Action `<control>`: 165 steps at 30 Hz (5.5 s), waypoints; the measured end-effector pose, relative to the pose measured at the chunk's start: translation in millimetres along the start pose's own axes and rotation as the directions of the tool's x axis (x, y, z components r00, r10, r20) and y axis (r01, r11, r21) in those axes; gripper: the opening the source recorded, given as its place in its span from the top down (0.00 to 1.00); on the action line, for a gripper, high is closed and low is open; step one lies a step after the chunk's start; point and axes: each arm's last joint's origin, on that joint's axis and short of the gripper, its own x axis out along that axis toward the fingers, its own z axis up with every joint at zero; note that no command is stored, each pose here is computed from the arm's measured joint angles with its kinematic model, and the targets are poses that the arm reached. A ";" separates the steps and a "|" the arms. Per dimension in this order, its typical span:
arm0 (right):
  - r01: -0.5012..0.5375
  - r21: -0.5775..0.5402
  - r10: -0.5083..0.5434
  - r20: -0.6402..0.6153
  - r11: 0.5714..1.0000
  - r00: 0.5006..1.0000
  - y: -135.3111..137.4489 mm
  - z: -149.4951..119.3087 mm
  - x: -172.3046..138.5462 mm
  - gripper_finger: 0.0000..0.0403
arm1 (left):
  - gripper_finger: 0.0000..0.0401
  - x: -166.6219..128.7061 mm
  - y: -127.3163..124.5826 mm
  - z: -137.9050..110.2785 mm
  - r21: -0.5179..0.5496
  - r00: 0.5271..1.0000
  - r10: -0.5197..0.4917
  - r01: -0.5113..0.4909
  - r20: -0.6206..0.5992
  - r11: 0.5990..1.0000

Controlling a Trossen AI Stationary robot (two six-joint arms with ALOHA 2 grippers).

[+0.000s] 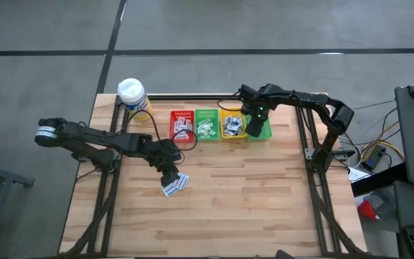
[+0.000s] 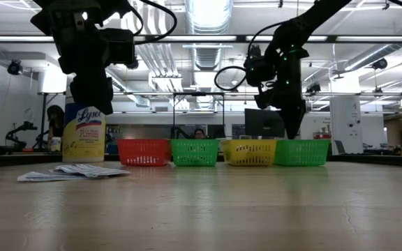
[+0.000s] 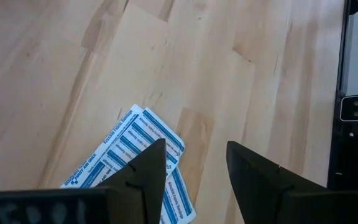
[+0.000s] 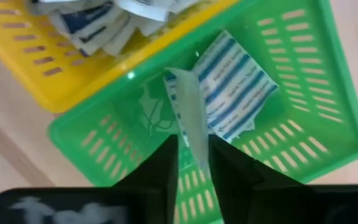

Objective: Pick & Place First Aid Supplies
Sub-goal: Put the blue fingertip bandage into the right green bin

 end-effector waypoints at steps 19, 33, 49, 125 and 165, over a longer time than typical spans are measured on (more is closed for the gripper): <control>-0.001 0.098 -0.017 0.184 0.995 0.983 12.2 -40.8 -75.5 0.73 | 0.60 7.5 8.7 -13.4 -0.005 0.998 0.028 -0.028 -0.047 1.000; -0.149 -0.062 0.158 0.561 0.987 0.813 54.1 -115.2 -150.1 0.79 | 0.60 13.2 13.4 -22.4 0.122 0.997 0.034 -0.026 -0.068 0.992; -0.233 -0.114 0.242 0.718 0.966 0.653 66.1 -139.7 -125.5 0.78 | 0.60 40.5 19.3 -23.9 -0.393 0.987 0.101 -0.144 -0.127 0.908; -0.249 -0.172 0.291 0.744 0.953 0.601 68.1 -135.3 -134.7 0.84 | 1.00 26.6 24.8 -33.9 -0.346 0.839 0.486 -0.544 -0.247 0.764; -0.610 -0.414 0.734 0.458 0.676 0.502 113.1 -14.6 -59.1 0.47 | 1.00 -15.4 -26.0 58.9 -0.199 0.854 0.458 -0.418 0.246 0.886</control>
